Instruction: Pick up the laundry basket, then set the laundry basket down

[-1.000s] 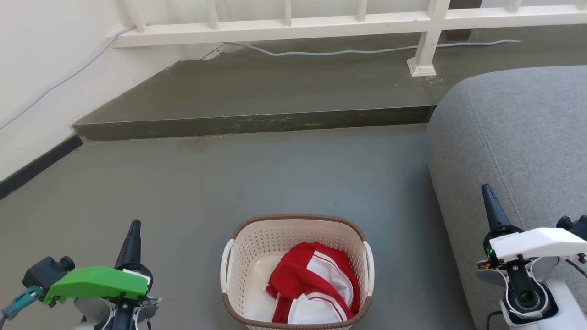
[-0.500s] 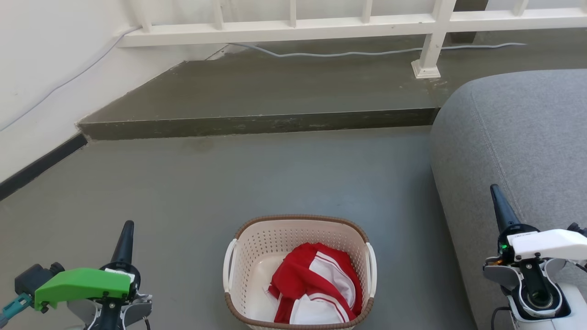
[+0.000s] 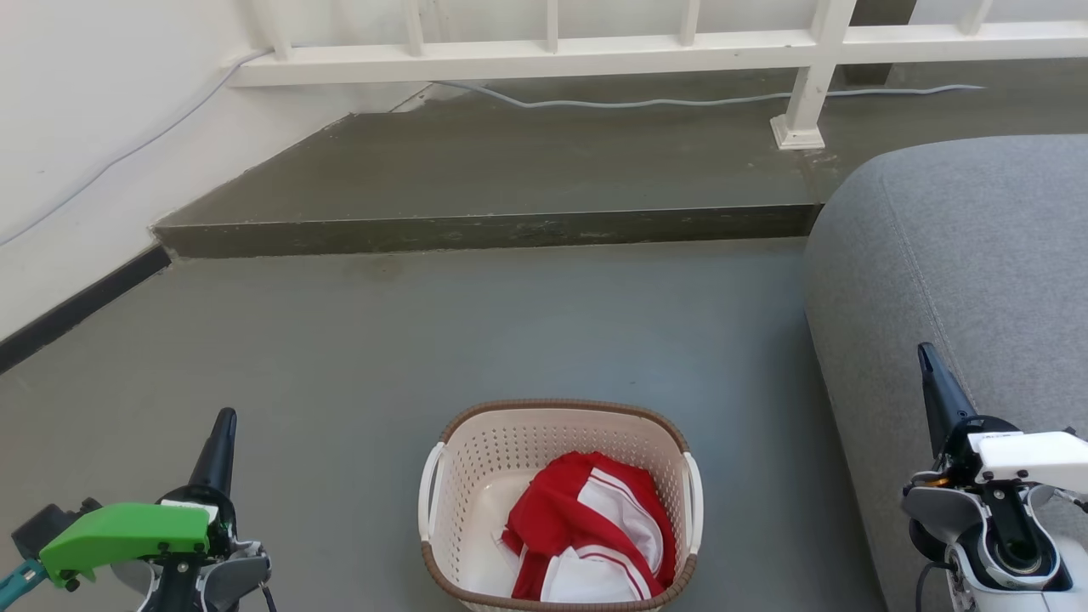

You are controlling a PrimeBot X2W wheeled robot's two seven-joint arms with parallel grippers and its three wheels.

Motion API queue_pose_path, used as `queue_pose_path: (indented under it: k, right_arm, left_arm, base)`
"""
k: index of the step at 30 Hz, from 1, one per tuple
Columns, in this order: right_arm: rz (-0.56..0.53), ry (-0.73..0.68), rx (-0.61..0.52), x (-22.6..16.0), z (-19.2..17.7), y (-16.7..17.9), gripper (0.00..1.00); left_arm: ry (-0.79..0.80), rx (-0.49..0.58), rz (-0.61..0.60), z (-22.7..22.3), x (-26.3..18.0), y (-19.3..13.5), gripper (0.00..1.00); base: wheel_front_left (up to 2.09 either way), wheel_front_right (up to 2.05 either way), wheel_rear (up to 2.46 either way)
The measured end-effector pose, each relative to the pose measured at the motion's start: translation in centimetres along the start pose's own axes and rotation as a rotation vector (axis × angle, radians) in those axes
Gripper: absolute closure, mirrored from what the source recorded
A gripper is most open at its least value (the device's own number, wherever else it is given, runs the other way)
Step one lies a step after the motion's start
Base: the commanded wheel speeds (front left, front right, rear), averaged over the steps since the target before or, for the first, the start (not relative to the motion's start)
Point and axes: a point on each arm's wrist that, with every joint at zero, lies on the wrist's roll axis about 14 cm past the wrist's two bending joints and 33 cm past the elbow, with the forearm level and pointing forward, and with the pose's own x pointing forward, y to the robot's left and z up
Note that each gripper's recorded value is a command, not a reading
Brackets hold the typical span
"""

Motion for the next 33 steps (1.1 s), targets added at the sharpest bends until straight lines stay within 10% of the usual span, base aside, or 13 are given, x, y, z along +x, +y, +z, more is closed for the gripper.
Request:
queue_pose_path:
  k: [33]
  right_arm:
    - [0.018,-0.011,0.145,0.12,0.63,0.17,1.0]
  left_arm:
    - [-0.015,-0.135,-0.016,0.95,-0.25,-0.18,1.0]
  base:
    - [0.0,0.0,0.0]
